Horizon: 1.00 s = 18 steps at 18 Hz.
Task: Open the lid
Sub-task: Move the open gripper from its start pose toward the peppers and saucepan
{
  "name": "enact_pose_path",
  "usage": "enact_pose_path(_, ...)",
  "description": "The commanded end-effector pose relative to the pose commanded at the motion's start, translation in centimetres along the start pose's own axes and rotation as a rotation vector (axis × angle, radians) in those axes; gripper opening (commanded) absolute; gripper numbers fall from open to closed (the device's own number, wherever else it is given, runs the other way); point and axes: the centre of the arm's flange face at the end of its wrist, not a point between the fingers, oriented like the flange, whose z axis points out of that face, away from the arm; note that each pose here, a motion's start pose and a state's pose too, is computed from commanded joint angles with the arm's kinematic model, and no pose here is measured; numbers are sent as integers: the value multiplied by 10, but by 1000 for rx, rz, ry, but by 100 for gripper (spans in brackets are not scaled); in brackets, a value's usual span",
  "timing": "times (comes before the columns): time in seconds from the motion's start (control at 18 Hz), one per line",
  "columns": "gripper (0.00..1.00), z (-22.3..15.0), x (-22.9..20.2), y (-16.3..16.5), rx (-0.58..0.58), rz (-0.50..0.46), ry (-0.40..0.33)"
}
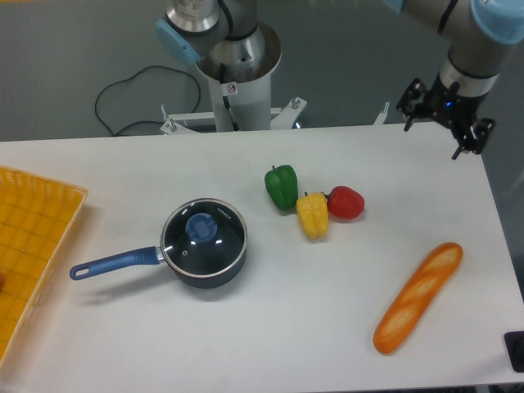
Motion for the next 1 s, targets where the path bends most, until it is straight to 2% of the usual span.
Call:
enact_pose_path(0.39,100,12,6,-21,24,26,-34)
enact_pose_path(0.61,100,14,7,-22,29,-25,-38)
enact_pose_path(0.72,100,26,16,-29,24,-22,-14)
enact_pose_path(0.83,100,30,35,-40,23,-26,-47)
enact_pose_path(1.0,100,47,61,-42,24,-40,-47)
